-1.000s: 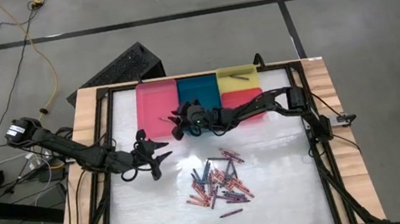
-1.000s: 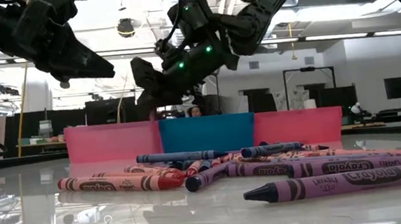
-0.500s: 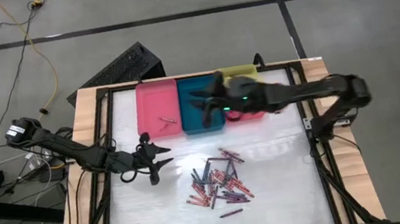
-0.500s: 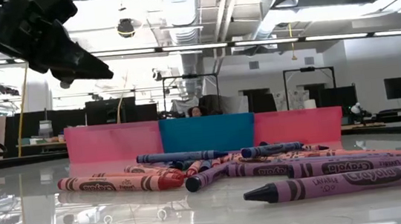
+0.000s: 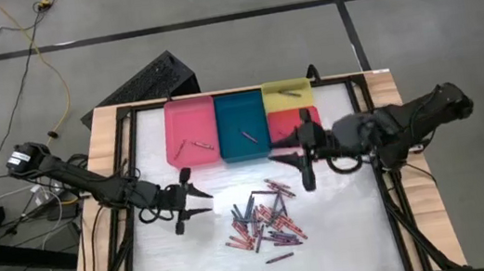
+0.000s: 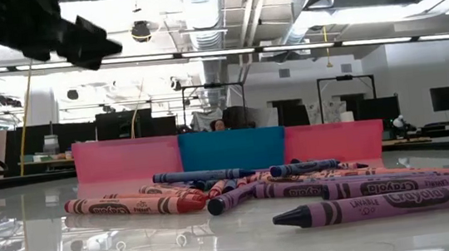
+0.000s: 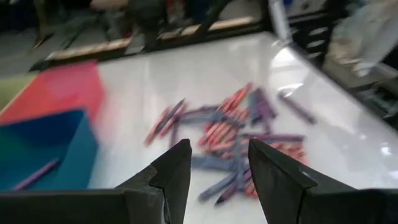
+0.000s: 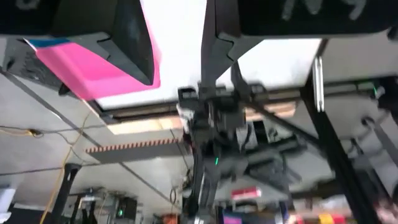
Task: Sort crayons
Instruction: Put the blue crayon into the yellow bin
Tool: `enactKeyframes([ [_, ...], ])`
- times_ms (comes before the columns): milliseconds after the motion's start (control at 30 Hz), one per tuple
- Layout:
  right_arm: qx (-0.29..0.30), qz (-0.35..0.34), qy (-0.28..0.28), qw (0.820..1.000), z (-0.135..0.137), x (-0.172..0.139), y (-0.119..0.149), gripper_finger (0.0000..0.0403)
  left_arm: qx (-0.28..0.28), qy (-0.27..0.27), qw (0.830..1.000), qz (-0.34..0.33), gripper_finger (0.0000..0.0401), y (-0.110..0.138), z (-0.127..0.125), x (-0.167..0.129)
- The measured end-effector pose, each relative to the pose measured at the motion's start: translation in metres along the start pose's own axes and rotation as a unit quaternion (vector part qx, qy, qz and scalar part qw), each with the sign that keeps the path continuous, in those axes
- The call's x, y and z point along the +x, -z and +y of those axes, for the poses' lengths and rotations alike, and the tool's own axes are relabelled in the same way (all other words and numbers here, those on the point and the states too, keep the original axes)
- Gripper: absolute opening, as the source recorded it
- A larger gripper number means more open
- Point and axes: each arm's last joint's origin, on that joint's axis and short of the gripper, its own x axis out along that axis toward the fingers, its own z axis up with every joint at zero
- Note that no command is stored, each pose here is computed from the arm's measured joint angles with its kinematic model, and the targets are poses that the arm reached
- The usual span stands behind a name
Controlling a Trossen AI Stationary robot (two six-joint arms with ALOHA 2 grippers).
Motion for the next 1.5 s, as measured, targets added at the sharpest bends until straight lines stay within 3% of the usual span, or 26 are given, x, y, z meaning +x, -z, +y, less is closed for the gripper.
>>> enactKeyframes([
  [167,-0.021,0.031,0.001,0.999,0.015,0.014,0.013,0.0133,-0.001,0.004,1.000,-0.013,0.0151,-0.005,0.001,0.010],
  [600,-0.032,0.074,0.005,0.997,0.030,0.042,0.035,0.0132,0.037,0.035,0.995,0.089,0.0151,0.008,-0.013,0.087],
  [833,-0.023,0.077,-0.002,0.997,0.034,0.040,0.036,0.0132,0.027,0.103,0.988,0.116,0.0151,0.021,-0.020,0.117],
  [1167,-0.021,0.078,-0.010,0.997,0.038,0.038,0.036,0.0132,-0.019,0.161,0.977,0.138,0.0142,0.037,-0.004,0.132],
  [1500,-0.021,0.079,-0.012,0.997,0.038,0.038,0.037,0.0132,0.008,0.156,0.977,0.144,0.0134,0.042,0.000,0.130],
])
